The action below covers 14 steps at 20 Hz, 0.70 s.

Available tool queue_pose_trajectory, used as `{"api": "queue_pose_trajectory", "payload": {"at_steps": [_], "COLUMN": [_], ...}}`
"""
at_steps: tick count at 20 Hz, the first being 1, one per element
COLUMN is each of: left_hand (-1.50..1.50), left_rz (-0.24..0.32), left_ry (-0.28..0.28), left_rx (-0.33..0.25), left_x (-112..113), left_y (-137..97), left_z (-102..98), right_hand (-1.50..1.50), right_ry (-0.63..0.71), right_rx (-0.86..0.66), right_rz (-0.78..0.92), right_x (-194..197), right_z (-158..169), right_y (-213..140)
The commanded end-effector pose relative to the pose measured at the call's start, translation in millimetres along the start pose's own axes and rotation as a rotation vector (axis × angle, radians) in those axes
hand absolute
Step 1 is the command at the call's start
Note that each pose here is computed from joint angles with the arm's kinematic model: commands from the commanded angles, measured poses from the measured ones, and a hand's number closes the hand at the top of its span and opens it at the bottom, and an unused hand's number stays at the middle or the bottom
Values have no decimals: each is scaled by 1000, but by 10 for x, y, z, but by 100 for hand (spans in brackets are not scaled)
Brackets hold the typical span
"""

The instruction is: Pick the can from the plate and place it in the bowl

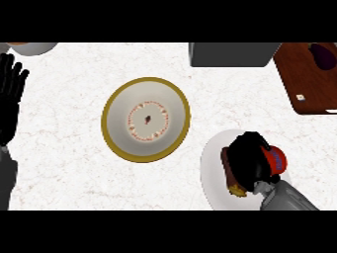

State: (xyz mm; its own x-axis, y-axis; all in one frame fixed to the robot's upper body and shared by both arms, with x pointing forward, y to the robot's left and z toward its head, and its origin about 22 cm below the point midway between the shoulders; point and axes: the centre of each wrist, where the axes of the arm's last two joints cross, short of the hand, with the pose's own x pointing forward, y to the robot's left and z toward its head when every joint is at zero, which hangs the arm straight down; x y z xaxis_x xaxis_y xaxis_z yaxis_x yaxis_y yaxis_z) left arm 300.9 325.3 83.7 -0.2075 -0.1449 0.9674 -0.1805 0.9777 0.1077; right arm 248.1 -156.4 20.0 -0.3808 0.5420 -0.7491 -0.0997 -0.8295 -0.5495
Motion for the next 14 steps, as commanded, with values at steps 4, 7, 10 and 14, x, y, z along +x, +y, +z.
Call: {"api": "queue_pose_trajectory", "payload": {"at_steps": [4,7,10,14], "left_hand": [0,0,0,0], "left_rz": [13,4,32,37], "left_ry": [-38,-37,-36,-29], "left_rx": [-1,-14,-34,-23], "left_x": [52,80,37,59], "left_y": [7,17,-73,-157], "left_z": [-11,-7,3,-115], "right_hand": [150,150,150,150], "right_ry": [-66,-118,-86,-43], "right_rx": [-119,-159,-231,-369], "right_rz": [-576,-773,-872,-959], "right_x": [-1000,-1430,-1986,-2507], "right_z": [-289,-341,-368,-395], "right_y": [314,536,809,1020]}}
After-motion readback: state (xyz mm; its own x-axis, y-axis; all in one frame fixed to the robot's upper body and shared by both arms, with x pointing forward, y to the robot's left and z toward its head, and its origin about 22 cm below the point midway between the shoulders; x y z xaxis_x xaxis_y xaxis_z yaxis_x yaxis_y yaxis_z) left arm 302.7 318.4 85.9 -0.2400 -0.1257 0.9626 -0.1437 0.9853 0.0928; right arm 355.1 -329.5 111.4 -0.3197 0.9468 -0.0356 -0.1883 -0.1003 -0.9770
